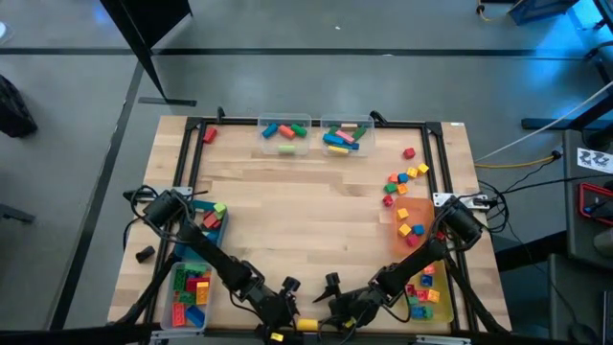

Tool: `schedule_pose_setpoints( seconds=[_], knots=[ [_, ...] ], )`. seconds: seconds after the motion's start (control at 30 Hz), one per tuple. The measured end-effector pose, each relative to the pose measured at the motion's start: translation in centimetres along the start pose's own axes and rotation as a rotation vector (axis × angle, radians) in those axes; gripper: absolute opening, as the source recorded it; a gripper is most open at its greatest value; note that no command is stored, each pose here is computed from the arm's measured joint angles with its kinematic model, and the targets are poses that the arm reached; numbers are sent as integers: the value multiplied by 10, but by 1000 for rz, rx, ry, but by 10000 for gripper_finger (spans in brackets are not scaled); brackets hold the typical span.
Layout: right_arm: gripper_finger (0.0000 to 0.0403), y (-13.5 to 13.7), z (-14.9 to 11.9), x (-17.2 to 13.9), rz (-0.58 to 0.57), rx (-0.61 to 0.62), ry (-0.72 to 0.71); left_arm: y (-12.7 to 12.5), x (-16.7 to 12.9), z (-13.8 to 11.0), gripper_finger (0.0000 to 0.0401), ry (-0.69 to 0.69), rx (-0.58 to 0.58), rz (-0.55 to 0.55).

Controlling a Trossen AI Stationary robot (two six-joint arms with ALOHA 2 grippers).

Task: Sort blocks by size
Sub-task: Put the yellow block into the top left transparent bin

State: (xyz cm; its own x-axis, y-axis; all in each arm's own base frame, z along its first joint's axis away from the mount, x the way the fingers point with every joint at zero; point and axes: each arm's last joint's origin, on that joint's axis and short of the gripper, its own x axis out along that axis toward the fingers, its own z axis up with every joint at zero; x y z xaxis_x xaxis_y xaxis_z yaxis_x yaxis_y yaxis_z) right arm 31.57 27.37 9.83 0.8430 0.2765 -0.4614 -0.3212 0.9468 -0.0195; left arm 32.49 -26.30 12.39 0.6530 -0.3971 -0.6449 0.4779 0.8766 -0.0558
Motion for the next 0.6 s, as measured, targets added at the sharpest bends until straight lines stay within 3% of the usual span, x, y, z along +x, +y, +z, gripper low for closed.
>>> schedule_pose_setpoints(
  seconds=[0.3, 0.6],
  knots=[
    [264, 2, 0, 0, 52, 27, 2, -1, 13, -2, 155, -81, -19, -11],
    [264, 2, 3, 0, 56, 35, -17, -1, 19, -7, 155, -75, -25, -20]
  ],
)
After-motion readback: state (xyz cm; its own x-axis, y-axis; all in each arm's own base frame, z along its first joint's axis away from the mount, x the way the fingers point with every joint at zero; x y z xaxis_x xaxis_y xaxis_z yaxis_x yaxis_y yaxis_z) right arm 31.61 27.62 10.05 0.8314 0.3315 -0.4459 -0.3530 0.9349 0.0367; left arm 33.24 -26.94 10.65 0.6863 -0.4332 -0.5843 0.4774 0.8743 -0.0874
